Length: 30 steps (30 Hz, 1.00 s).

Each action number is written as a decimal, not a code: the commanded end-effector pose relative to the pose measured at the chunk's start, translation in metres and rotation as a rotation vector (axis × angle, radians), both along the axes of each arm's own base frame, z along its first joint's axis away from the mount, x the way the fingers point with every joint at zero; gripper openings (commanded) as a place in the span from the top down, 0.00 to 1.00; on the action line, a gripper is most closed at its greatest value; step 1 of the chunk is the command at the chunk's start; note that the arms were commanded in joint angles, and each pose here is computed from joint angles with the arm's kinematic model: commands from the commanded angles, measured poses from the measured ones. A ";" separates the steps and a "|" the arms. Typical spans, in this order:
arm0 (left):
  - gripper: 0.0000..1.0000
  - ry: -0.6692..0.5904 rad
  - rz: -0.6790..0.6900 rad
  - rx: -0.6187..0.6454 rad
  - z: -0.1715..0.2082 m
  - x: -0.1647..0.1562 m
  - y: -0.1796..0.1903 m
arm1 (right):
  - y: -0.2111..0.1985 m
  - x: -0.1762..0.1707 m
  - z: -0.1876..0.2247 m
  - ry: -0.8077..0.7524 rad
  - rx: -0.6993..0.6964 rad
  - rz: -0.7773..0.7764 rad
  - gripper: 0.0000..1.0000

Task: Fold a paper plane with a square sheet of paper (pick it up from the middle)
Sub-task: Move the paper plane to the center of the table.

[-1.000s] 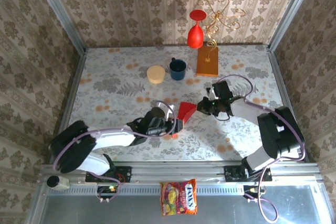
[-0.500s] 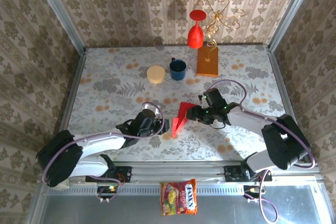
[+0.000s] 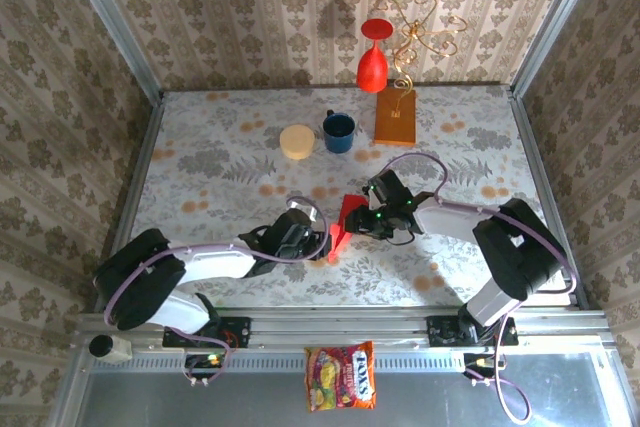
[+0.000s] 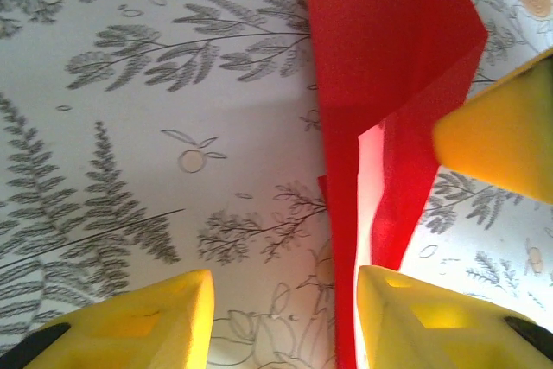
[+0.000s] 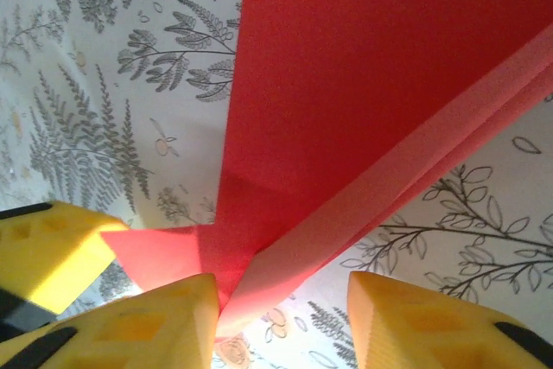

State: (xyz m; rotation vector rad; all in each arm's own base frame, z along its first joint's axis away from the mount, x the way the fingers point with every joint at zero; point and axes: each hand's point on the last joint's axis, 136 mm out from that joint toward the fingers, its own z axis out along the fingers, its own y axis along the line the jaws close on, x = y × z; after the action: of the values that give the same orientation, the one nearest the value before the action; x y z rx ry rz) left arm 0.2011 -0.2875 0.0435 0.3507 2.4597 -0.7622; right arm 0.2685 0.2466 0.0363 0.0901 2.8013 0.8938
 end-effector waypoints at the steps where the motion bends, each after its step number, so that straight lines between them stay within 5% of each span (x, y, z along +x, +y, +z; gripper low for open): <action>1: 0.54 -0.029 -0.038 -0.007 0.007 0.000 -0.012 | -0.002 0.001 -0.005 0.007 -0.022 -0.010 0.62; 8: 0.58 -0.039 -0.031 0.011 0.005 0.000 -0.011 | -0.008 -0.003 -0.009 0.011 -0.026 -0.022 0.94; 11: 0.59 -0.045 -0.035 0.014 0.007 0.001 -0.012 | -0.012 -0.006 -0.013 0.017 -0.024 -0.031 1.00; 20: 0.59 -0.081 -0.080 0.045 0.015 -0.003 -0.025 | -0.016 -0.011 -0.014 -0.004 0.024 -0.047 1.00; 30: 0.51 -0.118 0.009 0.069 0.018 0.007 -0.013 | -0.007 0.006 0.030 -0.148 0.174 -0.016 1.00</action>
State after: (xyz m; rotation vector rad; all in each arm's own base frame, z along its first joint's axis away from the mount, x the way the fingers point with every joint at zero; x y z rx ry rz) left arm 0.2028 -0.3093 0.0605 0.4303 2.3863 -0.7009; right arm 0.2686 0.2325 0.0470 0.1314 2.6675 1.0121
